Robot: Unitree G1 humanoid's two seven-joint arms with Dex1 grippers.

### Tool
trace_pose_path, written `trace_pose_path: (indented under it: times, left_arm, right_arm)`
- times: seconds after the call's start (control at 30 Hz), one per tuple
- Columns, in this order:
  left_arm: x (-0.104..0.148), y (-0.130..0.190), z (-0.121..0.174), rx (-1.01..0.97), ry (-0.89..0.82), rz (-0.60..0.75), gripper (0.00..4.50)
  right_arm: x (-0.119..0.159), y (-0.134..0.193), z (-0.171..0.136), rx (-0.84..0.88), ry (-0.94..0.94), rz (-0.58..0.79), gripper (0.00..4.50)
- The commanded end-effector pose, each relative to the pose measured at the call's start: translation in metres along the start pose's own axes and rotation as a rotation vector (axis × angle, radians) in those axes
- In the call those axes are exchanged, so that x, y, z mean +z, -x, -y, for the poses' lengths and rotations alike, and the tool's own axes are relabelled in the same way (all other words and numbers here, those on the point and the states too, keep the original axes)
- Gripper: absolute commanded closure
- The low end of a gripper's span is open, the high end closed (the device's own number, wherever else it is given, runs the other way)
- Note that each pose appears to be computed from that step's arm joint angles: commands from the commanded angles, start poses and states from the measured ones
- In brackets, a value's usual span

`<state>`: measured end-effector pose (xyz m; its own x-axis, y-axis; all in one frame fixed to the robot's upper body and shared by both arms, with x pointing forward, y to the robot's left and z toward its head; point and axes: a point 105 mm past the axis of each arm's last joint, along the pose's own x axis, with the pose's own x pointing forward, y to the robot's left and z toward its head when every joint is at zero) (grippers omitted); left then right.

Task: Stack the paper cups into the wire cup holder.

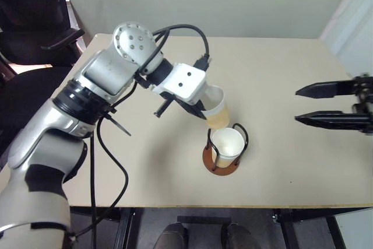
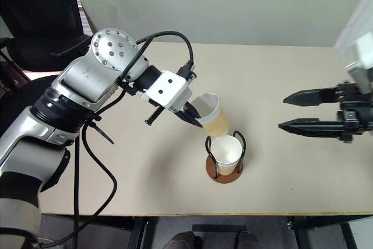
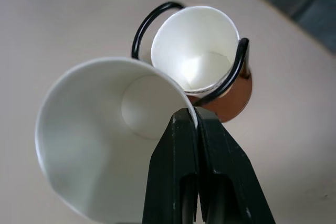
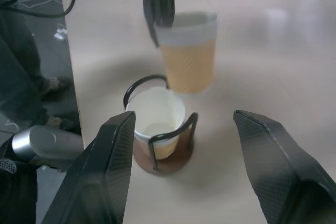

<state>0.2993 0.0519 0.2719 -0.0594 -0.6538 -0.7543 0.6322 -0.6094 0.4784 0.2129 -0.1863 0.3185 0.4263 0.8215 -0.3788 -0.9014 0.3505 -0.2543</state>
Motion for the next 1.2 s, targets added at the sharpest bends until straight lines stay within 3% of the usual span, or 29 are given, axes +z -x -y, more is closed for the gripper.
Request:
trace_pose_path:
  times: [0.03,0.4,0.7,1.2]
  left_arm:
    - [0.014,0.002,-0.004,-0.044,-0.084,0.005,4.45]
    - [0.025,0.014,-0.031,0.014,-0.152,0.012,4.45]
    - [0.045,0.006,-0.020,-0.078,-0.145,0.084,4.45]
    - [0.052,-0.019,-0.010,-0.204,-0.129,0.144,4.45]
  right_arm:
    - [0.024,0.021,-0.005,-0.089,0.085,0.025,1.42]
    - [0.023,0.028,-0.007,-0.159,0.074,0.010,1.42]
    - [0.022,0.034,-0.007,-0.177,0.066,-0.001,1.42]
    - [0.018,0.037,-0.012,-0.212,0.048,-0.011,1.42]
